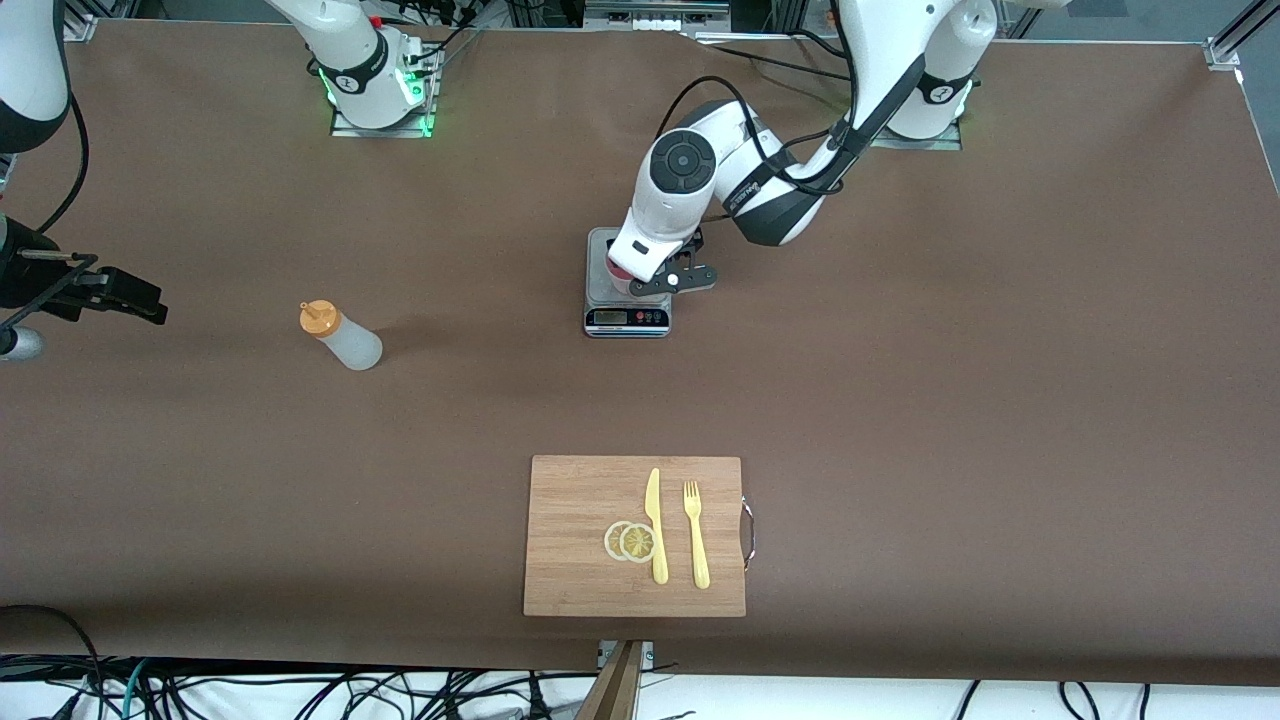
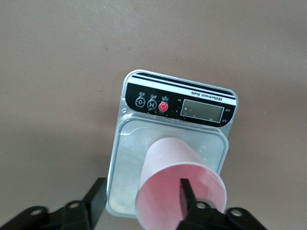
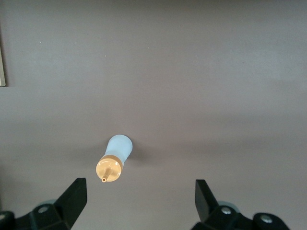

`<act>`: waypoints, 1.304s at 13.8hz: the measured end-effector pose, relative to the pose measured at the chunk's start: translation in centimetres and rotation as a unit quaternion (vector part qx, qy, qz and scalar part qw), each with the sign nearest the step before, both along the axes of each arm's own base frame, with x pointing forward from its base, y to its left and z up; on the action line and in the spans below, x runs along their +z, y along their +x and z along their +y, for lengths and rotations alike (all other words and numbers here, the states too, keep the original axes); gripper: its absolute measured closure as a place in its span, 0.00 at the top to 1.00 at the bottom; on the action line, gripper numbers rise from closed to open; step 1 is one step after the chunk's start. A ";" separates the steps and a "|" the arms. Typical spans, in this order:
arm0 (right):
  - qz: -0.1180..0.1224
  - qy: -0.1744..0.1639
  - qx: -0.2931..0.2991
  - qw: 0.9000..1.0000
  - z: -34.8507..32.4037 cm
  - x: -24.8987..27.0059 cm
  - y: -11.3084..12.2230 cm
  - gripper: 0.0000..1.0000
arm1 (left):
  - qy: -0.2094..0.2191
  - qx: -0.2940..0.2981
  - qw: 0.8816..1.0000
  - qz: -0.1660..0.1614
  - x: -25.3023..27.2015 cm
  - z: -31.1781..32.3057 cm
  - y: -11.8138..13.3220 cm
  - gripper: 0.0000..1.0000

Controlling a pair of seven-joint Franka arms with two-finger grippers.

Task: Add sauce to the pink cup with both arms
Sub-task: 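Carry the pink cup onto the digital scale and lower it, then open the left gripper and withdraw the left arm from the cup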

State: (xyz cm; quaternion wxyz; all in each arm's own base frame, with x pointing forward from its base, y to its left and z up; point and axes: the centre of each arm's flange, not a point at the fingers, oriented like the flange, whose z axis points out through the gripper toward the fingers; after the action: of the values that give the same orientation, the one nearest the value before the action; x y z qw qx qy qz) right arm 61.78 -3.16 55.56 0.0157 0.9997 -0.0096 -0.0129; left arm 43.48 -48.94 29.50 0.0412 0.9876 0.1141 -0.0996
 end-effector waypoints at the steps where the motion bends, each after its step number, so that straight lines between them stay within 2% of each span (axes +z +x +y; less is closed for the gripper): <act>1: 0.003 0.000 0.000 1.000 0.0 -0.4 0.1 1.00 | 0.013 -0.003 1.000 0.006 1.6 0.1 0.2 0.86; 2: 0.007 0.000 0.001 1.000 0.1 -0.9 0.3 1.00 | 0.026 -0.006 1.000 0.011 3.6 0.5 0.6 0.97; 3: 0.011 0.000 0.001 1.000 0.1 -1.4 0.5 1.00 | 0.039 -0.012 0.999 0.016 5.8 1.1 1.2 1.00; 6: 0.021 -0.001 -0.001 1.000 -0.1 -2.6 0.8 1.00 | 0.063 -0.056 0.996 0.034 12.1 6.1 4.5 1.00; 9: 0.025 -0.001 0.000 1.000 -0.9 -3.0 0.9 1.00 | 0.064 -0.058 0.996 0.035 16.3 13.5 9.0 1.00; 13: 0.036 0.005 0.093 0.995 -1.8 -3.8 1.0 1.00 | 0.044 -0.095 0.994 0.015 21.4 24.1 12.8 1.00; 18: 0.061 0.026 0.226 0.972 -4.1 -6.9 1.5 1.00 | 0.038 -0.159 0.986 -0.018 26.3 36.9 14.6 1.00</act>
State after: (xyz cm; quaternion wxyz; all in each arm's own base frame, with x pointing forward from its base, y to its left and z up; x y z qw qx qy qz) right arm 63.28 -7.22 48.67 -0.0068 0.9734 0.2180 -0.0702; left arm 58.10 -12.08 55.82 -0.0104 0.9956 -0.0411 -0.0831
